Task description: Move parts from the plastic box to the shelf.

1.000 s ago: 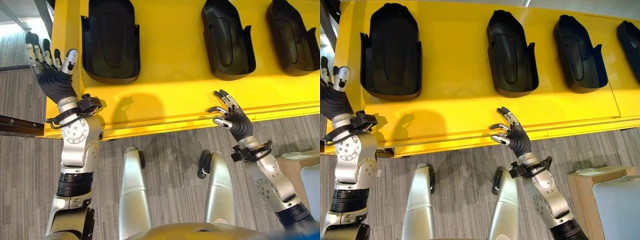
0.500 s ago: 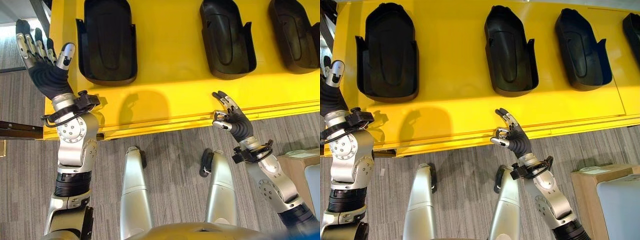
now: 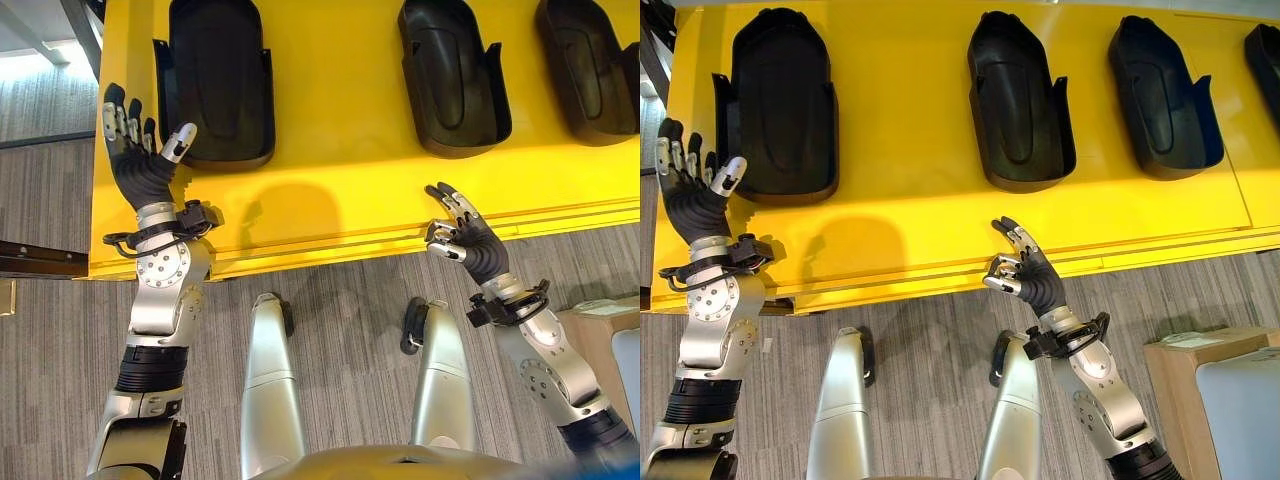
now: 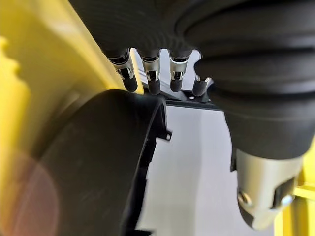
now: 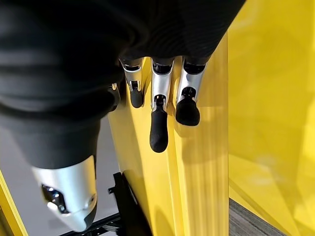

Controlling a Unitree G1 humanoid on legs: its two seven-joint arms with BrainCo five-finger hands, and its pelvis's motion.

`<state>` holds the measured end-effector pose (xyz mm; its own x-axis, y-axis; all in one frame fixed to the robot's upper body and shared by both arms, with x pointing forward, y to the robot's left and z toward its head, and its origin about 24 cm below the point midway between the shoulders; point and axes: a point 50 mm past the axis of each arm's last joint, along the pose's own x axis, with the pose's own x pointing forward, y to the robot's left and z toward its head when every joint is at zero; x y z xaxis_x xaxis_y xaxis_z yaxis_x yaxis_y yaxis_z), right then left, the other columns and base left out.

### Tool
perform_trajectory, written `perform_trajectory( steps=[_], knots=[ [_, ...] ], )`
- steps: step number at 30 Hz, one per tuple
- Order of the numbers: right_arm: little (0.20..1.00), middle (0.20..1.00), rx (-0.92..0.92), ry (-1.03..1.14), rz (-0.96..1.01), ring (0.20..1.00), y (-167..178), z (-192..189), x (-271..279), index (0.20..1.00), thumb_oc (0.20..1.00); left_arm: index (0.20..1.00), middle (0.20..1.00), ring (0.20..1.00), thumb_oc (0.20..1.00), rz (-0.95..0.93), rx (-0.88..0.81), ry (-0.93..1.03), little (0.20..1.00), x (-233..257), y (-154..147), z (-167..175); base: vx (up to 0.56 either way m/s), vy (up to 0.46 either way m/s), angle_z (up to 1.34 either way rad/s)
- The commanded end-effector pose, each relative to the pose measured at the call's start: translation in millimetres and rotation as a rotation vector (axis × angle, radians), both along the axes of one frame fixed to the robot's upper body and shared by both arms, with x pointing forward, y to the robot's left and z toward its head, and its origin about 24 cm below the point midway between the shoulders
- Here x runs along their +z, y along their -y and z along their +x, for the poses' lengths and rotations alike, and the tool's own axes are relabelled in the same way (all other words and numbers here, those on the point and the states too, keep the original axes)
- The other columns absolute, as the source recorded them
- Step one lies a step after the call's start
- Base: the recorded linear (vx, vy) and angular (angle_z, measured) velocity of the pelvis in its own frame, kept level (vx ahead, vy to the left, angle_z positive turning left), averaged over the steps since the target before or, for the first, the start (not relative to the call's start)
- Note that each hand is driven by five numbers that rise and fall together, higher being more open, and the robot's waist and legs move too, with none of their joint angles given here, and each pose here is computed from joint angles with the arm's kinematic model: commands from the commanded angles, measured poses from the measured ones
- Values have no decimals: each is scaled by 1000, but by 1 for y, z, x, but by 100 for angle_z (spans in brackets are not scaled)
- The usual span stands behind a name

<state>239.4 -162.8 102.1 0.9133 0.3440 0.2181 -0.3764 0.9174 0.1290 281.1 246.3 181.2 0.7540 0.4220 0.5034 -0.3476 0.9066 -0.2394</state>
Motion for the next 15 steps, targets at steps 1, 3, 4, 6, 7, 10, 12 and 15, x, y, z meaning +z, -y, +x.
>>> perform_trajectory(
  steps=[1,3,4,6,7,10,12,15],
  knots=[
    [1000,1000,-24,95,-1,1000,8,4,20,1000,1000,1000,1000,1000,1000,56,1,42,1000,9,0,0,4,7,-3],
    [1000,1000,-27,94,1,1000,8,4,20,1000,1000,1000,1000,1000,1000,49,12,27,1000,6,-1,1,7,5,-8],
    [1000,1000,-28,94,1,1000,8,4,20,1000,1000,1000,1000,1000,1000,50,14,26,1000,5,-2,1,7,6,-8],
    [1000,1000,-31,93,2,1000,9,4,19,1000,1000,1000,1000,1000,1000,58,12,22,1000,5,-1,1,2,3,-2],
    [1000,1000,-32,92,4,1000,9,4,19,1000,1000,1000,1000,1000,1000,58,8,20,1000,4,0,1,0,0,0],
    [1000,1000,-29,89,9,1000,8,4,19,1000,1000,1000,1000,1000,1000,76,-13,23,1000,6,6,2,0,0,0],
    [1000,1000,-28,91,9,1000,7,4,19,1000,1000,1000,1000,1000,1000,94,-27,26,1000,8,9,2,0,0,0],
    [1000,1000,-26,89,10,1000,7,5,19,1000,1000,1000,1000,1000,1000,105,-48,27,1000,8,14,3,0,0,0]
  ],
)
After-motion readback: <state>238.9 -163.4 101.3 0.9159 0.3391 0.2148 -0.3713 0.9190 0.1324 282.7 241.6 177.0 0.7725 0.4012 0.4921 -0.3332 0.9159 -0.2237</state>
